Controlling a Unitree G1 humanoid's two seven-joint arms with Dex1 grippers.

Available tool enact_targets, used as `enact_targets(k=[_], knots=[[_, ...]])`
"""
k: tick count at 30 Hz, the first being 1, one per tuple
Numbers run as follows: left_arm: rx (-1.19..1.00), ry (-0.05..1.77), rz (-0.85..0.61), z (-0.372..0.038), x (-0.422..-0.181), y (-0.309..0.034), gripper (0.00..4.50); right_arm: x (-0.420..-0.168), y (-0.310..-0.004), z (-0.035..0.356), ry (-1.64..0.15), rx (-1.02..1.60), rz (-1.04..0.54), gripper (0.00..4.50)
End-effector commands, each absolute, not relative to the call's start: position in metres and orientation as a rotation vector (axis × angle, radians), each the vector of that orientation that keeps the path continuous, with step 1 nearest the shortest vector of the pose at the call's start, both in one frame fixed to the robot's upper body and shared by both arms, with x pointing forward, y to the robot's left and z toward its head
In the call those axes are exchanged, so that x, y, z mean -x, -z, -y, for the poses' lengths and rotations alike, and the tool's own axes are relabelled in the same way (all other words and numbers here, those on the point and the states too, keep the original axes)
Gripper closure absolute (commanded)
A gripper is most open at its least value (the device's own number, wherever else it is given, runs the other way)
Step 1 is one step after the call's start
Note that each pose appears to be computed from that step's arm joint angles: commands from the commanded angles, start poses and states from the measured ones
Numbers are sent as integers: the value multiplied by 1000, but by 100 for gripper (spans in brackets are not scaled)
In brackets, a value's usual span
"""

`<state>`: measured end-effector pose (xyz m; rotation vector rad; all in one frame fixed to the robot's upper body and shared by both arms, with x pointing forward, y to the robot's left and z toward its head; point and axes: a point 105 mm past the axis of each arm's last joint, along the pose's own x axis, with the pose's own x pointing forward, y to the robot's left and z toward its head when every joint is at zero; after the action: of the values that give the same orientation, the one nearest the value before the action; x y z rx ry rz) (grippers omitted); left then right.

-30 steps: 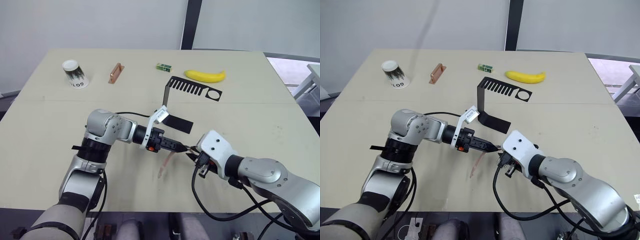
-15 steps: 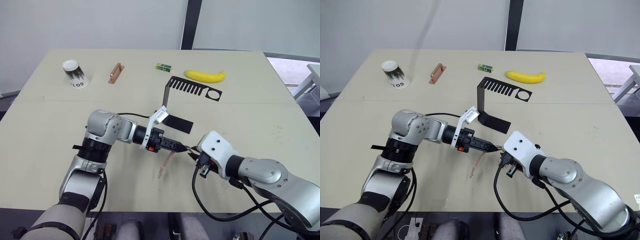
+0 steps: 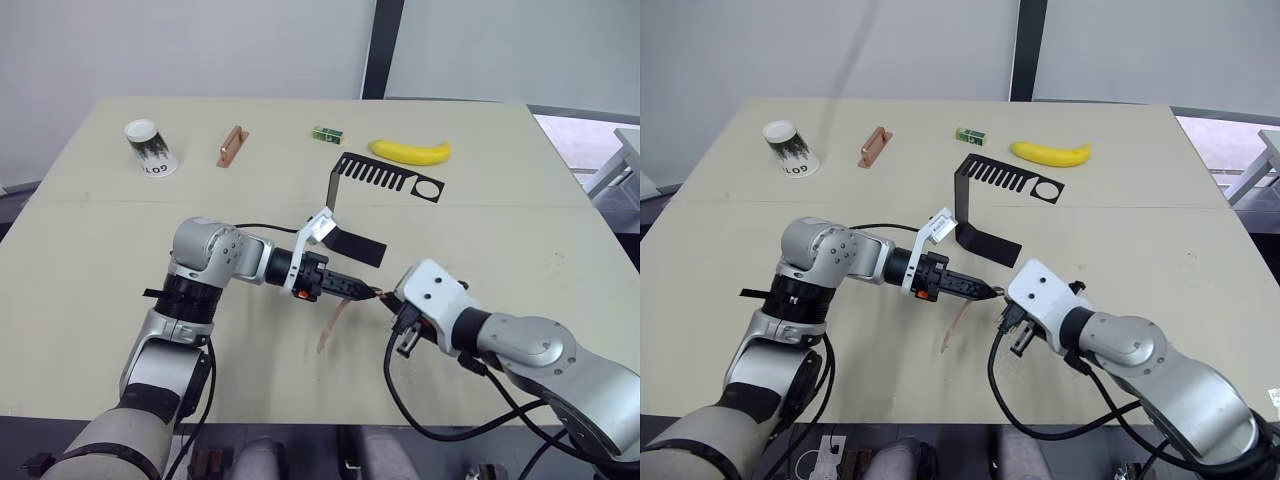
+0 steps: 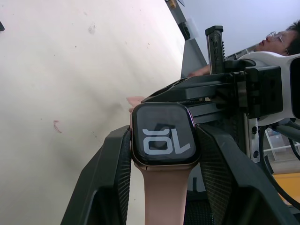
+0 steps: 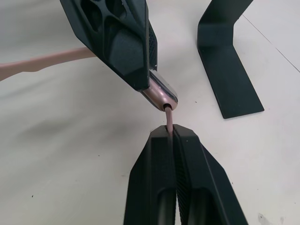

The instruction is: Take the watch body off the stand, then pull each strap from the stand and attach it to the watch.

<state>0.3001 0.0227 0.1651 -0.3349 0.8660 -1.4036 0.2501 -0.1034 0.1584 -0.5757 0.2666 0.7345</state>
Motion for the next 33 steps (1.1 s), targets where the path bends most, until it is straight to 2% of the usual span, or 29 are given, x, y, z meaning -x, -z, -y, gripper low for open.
enact_targets(k=[1,33], knots=[[344,1444,-820,-19,-300,-180,290,-247,-166,100,-750,596,-219,446],[360,1446,-816,-18,-301,-180,290,-246,-171,102,-743,626,-200,446]])
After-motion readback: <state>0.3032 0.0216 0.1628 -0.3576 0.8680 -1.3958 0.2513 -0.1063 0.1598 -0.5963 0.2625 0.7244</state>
